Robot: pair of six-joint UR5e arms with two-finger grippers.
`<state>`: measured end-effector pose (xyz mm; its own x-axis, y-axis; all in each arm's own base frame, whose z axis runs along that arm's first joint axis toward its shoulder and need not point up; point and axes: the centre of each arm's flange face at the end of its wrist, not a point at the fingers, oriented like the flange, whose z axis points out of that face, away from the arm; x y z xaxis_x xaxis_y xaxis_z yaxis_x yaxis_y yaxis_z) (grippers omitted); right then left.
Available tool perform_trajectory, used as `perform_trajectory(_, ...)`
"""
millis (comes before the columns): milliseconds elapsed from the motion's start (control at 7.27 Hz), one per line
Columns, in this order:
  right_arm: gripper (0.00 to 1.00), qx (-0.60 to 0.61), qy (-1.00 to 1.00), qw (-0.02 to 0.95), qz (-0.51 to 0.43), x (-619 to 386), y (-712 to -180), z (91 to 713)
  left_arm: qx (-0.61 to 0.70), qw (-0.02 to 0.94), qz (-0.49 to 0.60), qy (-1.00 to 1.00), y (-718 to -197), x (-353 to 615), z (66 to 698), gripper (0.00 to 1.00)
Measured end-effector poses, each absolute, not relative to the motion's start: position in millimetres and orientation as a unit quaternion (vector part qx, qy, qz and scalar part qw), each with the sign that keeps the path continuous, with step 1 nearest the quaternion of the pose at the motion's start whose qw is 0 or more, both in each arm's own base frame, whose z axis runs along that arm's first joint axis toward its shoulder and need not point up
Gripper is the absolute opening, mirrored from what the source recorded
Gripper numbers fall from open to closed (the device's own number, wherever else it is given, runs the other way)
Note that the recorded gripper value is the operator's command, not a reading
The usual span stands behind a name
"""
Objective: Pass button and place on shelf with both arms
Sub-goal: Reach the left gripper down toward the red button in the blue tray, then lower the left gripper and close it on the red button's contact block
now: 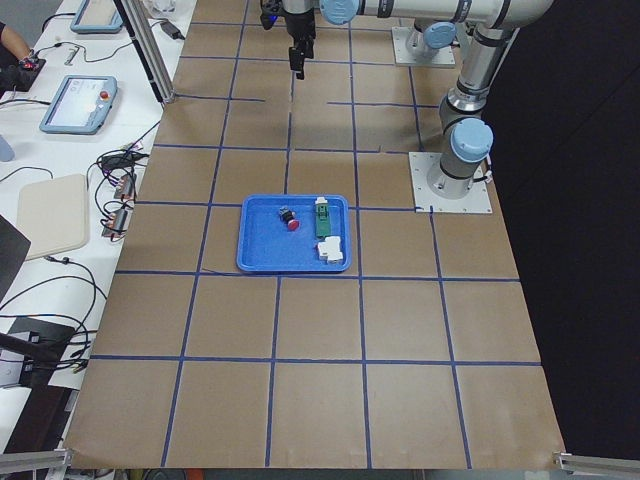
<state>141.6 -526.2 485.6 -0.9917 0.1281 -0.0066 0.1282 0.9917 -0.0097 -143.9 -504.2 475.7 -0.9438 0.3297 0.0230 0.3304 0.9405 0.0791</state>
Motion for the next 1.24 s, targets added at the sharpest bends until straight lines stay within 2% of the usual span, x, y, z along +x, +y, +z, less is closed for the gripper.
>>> perform_trajectory(413,1.00,0.067,0.998,0.004,-0.007,141.8,-528.2,484.2,-0.247,-0.012,-0.030,-0.969,-514.9,-89.1,426.1,1.00)
perform_trajectory(550,1.00,0.067,0.998,0.005,-0.008,141.8,-529.0,484.1,-0.270,-0.016,-0.023,-0.963,-517.8,-59.4,409.8,0.93)
perform_trajectory(963,1.00,0.067,0.998,0.004,-0.008,141.5,-529.2,482.3,-0.366,-0.009,-0.025,-0.930,-519.4,48.1,375.7,1.00)
perform_trajectory(1239,1.00,0.067,0.998,0.003,-0.007,141.5,-529.2,481.2,-0.379,0.000,-0.020,-0.925,-513.2,115.9,346.6,1.00)
